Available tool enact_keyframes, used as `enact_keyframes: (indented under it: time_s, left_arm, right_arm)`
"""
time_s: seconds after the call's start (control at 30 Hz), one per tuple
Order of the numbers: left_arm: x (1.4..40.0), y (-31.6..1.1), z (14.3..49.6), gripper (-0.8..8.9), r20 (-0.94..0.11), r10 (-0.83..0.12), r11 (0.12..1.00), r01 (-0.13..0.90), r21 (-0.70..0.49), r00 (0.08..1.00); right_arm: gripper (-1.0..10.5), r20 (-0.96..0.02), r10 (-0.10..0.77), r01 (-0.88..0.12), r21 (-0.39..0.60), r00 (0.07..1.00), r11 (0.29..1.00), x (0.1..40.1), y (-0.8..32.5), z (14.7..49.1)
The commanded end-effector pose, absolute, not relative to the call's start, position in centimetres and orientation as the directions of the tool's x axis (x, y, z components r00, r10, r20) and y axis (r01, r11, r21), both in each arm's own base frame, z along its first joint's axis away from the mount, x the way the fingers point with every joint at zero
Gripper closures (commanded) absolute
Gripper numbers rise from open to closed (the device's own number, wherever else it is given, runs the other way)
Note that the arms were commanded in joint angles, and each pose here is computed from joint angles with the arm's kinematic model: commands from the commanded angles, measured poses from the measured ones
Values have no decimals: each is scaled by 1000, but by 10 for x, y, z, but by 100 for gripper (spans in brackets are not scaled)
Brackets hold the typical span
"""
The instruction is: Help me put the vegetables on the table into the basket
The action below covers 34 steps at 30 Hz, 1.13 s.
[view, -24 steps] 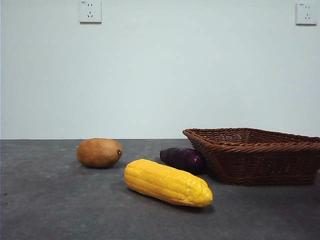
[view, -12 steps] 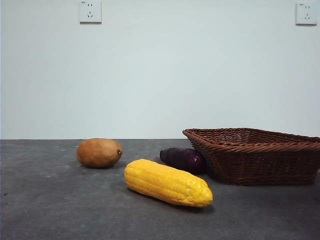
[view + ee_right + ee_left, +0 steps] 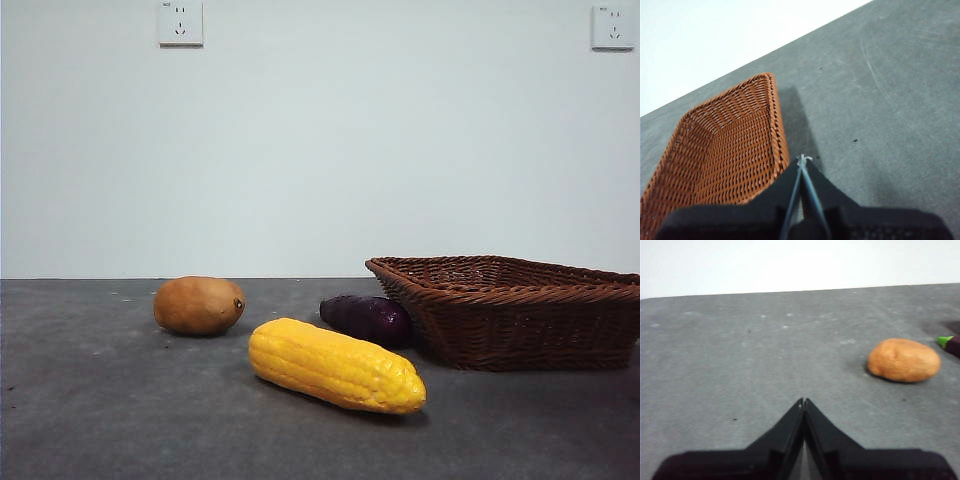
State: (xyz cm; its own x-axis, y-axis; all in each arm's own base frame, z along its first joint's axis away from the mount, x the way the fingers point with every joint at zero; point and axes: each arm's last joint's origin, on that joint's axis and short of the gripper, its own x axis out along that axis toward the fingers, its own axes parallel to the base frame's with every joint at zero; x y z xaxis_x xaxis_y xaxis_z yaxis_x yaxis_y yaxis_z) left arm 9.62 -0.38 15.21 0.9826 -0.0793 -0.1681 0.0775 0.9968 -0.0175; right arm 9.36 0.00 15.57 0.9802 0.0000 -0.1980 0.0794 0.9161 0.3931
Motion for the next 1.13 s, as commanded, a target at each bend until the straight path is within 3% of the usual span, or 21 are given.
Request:
enact_keyframes:
  time_s: [0.03, 0.27, 0.47, 0.6, 0.83, 1.03, 1.13]
  left_arm:
    - [96, -4, 157, 818, -149, -101, 993, 92, -68, 984]
    - [94, -4, 177, 820, -100, -105, 989, 93, -118, 989]
    - [97, -4, 195, 822, -103, -106, 981, 87, -172, 989]
    - [104, -6, 203, 822, -152, -145, 967, 108, -232, 978]
    - [126, -9, 210, 822, -292, -233, 935, 131, -330, 928]
    - [152, -14, 218, 821, -430, -388, 886, 202, -417, 815]
    - [171, -16, 226, 818, -479, -446, 862, 219, -457, 756]
  right_arm:
    - [955, -160, -1, 67, 408, 987, 910, 91, 0, 170]
    - [955, -119, -13, 61, 410, 993, 910, 88, 0, 198]
    - [955, -162, -11, 77, 407, 987, 910, 93, 0, 229]
    - [955, -243, -7, 105, 394, 970, 913, 102, 0, 249]
    - [954, -475, 47, 155, 375, 879, 914, 134, 1, 268]
    - [948, -620, 143, 151, 397, 771, 905, 162, 4, 280]
    - [948, -659, 142, 172, 388, 739, 905, 176, 4, 286]
